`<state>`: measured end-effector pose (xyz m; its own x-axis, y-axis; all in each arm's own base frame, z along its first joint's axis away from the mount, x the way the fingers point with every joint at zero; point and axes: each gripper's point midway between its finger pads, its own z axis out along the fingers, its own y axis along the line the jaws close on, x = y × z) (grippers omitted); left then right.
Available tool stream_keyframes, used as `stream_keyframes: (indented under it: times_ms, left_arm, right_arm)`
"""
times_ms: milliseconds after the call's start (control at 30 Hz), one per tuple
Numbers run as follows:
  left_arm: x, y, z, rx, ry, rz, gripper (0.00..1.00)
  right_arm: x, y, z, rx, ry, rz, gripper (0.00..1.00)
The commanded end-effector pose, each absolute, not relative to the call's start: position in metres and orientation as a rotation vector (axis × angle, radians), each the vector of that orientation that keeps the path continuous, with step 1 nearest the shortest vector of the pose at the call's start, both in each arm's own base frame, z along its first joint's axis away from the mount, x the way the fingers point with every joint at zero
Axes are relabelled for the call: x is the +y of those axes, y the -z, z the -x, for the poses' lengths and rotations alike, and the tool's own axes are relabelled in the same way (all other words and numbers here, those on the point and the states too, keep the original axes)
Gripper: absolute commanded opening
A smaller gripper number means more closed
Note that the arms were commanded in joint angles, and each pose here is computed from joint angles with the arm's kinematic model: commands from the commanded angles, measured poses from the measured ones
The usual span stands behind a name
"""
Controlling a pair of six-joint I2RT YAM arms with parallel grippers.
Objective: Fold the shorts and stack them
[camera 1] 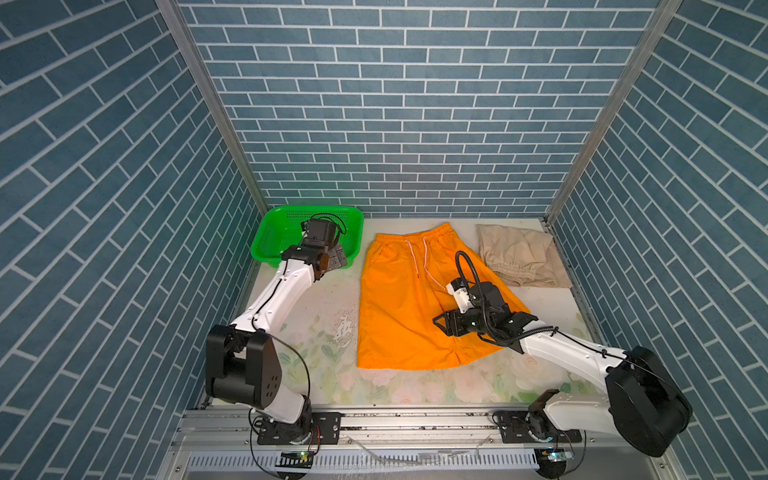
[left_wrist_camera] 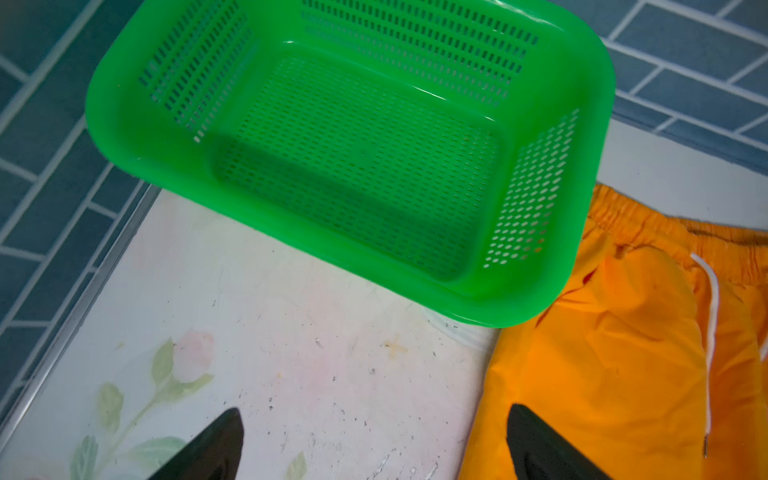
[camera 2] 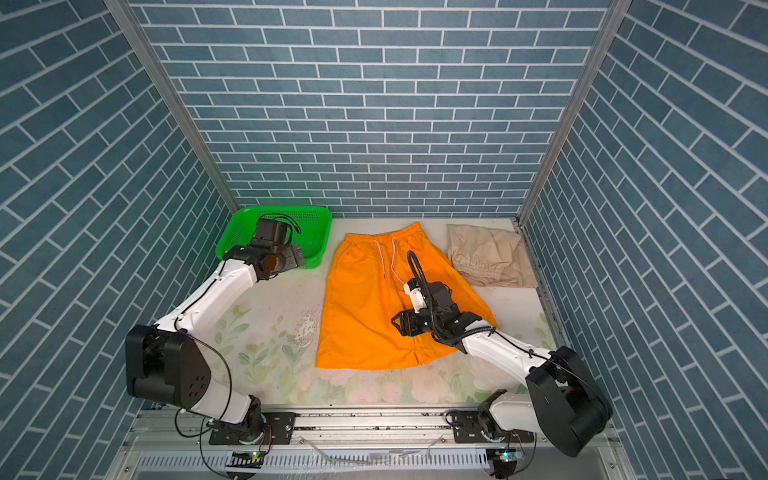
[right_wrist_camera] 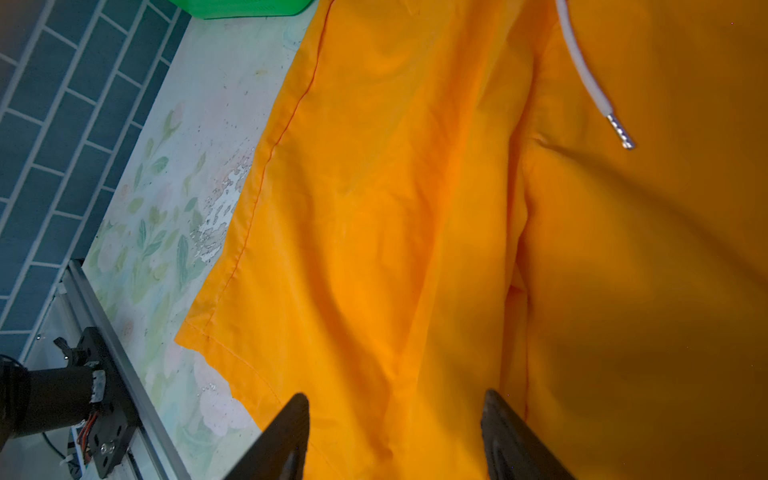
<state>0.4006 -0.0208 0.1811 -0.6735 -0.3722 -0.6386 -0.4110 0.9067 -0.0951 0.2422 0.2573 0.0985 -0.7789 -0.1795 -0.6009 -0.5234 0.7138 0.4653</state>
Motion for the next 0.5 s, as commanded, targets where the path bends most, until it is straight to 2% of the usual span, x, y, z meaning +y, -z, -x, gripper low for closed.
stream_keyframes:
  times_ms: [0,267,467]
  left_arm:
    - [-0.004,-0.183,-0.409,2.256,-0.025,0.746,1.00]
    - [0.029,-0.169,-0.429,2.172,-0.024,0.933,1.00]
    - [0.033,-0.135,-0.459,2.224,0.065,0.994,1.00]
  right_arm:
    - [0.272,-0.105,-0.240,2.328,-0.944,0.624,0.67]
    - [0.278,-0.107,-0.235,2.292,-1.010,0.661,0.67]
    - [0.277,-0.105,-0.232,2.281,-1.024,0.664,0.67]
